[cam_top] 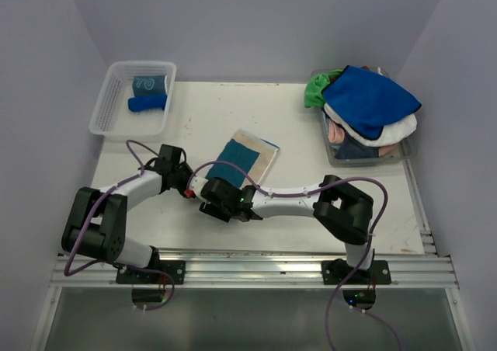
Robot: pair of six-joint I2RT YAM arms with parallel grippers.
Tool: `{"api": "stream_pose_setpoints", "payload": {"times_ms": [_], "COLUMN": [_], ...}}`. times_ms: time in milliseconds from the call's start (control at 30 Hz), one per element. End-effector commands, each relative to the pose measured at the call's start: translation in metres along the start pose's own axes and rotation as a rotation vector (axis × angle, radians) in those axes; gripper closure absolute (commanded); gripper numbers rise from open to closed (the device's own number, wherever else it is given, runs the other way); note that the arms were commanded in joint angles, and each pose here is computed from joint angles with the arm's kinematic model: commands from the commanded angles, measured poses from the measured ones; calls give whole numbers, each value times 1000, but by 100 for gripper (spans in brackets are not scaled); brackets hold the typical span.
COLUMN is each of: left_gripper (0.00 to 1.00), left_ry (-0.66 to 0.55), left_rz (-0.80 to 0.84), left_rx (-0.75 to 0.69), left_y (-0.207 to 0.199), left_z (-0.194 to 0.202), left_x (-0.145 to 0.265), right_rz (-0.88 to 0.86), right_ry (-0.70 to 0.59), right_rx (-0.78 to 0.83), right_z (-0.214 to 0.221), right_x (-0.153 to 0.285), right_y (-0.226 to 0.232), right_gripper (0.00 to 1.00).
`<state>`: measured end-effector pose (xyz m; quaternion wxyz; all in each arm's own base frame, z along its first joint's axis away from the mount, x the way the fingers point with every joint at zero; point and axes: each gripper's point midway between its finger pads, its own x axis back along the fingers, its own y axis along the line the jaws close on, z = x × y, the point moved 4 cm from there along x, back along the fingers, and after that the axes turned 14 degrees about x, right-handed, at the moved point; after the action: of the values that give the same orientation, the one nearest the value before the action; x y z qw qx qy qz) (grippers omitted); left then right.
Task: Roll the towels
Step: Roll the towel
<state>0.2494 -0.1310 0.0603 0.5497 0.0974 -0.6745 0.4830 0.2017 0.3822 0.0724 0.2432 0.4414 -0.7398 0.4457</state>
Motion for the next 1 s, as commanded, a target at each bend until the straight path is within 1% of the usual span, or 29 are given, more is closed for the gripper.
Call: {"api": "stream_pose_setpoints", "payload": {"times_ms": [0,33,100,133,167,200,233,267,300,333,367,400,433,467,500,533,567,600,633,667,700,767,800,867,967], "left_gripper": [100,100,100,96,91,81,76,65,49,40,36,26,25,24,20,19,19,18,18,18,19,19,20,22,24], "left_ry": [-2,-4,-11,-17,-19,-26,-28,-31,-29,-37,-41,-47,-57,-62,-66,-78,-86,-105,-112,-118,-127,-133,-132,-131,-111], "left_rz": [-22,-18,-24,-13,-9,1,5,9,18,35,43,50,64,73,83,108,115,130,131,136,138,137,139,143,211], "left_rx": [-5,-7,6,5,5,6,4,4,5,-1,-1,-2,-7,-9,-3,-4,0,4,7,9,9,11,7,6,-21], "left_y": [-1,-2,0,-1,-1,-2,-2,-2,-3,-5,-7,-8,-10,-12,-12,-16,-15,-17,-17,-18,-17,-16,-16,-15,-20], "left_z": [-1,-1,-1,-1,-1,-2,-2,-3,-4,-5,-6,-8,-9,-10,-12,-13,-14,-16,-17,-18,-18,-18,-17,-15,-11], "left_x": [2,2,3,6,7,9,11,13,15,19,22,25,30,33,36,42,45,50,53,55,58,60,62,63,65], "right_rz": [76,97,115,117,101,42,12,-24,-51,-110,-141,-172,-228,-246,-266,-285,-351,-371,-392,-453,-469,-530,-576,-614,-689], "right_ry": [-16,-10,-20,-47,-63,-85,-93,-105,-116,-130,-143,-150,-177,-189,-200,-211,-224,-234,-238,-244,-238,-243,-248,-246,-242], "right_rx": [-16,-28,-60,-77,-90,-121,-137,-150,-174,-190,-206,-247,-274,-297,-344,-369,-391,-439,-467,-506,-538,-590,-639,-687,-805], "right_z": [-1,1,3,-1,-3,-7,-8,-10,-13,-14,-16,-17,-19,-20,-18,-19,-21,-21,-21,-23,-22,-22,-23,-21,-19], "right_x": [-13,-14,-11,-10,-8,-5,-5,-3,-2,-1,0,2,5,6,6,6,8,8,7,9,9,6,8,7,8], "right_y": [-3,-5,-7,-8,-9,-9,-9,-8,-8,-5,-5,-4,-6,-7,-12,-14,-10,-16,-17,-13,-20,-18,-22,-24,-30], "right_gripper": [41,55,75,89,94,100,100,100,100,100,100,100,100,100,100,100,100,100,100,100,100,100,100,100,100]}}
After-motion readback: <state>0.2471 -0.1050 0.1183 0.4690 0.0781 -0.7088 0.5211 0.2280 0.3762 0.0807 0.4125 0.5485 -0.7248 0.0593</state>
